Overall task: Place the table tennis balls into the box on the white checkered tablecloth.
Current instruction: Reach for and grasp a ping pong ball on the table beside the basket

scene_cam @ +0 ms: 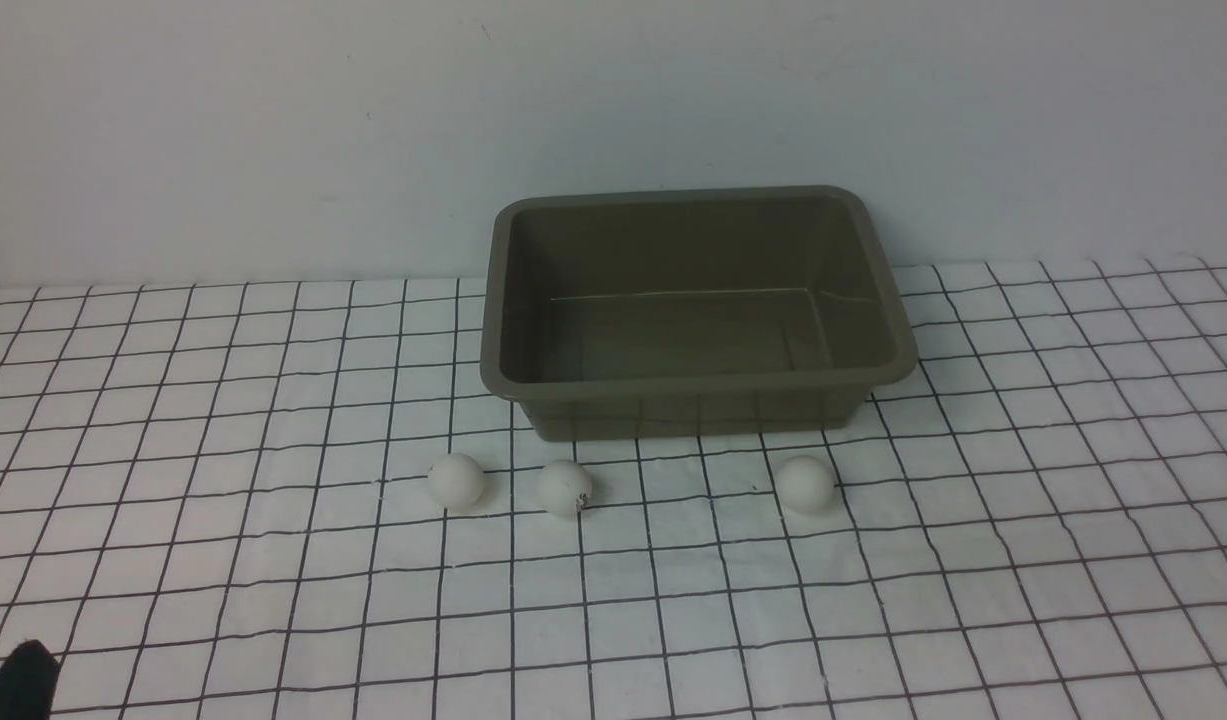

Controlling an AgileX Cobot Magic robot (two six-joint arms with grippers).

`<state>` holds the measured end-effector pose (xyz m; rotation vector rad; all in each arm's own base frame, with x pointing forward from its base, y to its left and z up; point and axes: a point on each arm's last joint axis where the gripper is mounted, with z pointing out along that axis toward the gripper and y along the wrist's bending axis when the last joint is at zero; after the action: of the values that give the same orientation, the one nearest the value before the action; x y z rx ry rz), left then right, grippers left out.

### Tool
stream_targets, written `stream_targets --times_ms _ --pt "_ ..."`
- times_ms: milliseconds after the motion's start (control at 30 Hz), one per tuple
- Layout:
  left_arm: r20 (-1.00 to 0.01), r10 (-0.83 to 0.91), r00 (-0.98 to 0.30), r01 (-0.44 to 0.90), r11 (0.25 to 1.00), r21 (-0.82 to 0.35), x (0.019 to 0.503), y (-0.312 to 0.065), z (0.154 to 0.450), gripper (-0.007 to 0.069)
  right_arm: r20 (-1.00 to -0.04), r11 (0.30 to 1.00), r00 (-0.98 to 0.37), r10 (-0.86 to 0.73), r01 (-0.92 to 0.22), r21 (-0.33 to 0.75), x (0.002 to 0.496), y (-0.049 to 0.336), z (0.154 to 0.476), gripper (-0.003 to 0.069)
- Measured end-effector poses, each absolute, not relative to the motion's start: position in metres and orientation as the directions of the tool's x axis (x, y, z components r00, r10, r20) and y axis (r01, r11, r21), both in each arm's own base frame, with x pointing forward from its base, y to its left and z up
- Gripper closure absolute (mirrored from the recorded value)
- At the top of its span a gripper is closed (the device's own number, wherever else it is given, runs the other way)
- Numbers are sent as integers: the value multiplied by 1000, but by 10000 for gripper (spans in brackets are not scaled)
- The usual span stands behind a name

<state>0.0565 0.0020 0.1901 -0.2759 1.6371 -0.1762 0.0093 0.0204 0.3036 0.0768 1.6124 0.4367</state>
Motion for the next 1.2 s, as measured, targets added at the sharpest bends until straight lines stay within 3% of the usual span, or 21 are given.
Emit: stream_targets --times_ms 333,467,567,767,967,1067,1200 --pt "-915 -388 108 -41 918 -394 56 5 206 135 -976 952 -118 181 -229 204 9 22 300 197" --pt "-865 -494 86 -28 867 -498 55 3 215 135 -979 951 -141 145 -254 178 8 24 297 197" --pt "-860 -508 47 -17 860 -509 51 1 233 135 -984 946 -131 119 -286 152 7 27 298 197" --pt "-919 -377 -117 28 923 -383 54 -6 269 135 -986 938 -161 52 -330 104 9 30 296 197" --pt "-965 -86 -249 91 990 -111 87 -10 269 135 -979 936 -204 -2 -345 70 16 31 293 197" --pt "-959 -115 -259 85 986 -141 101 -12 270 135 -972 933 -237 -4 -350 82 21 32 292 197" --pt "-910 -114 -399 84 983 -160 129 -16 274 135 -956 927 -293 4 -357 113 31 34 291 197"
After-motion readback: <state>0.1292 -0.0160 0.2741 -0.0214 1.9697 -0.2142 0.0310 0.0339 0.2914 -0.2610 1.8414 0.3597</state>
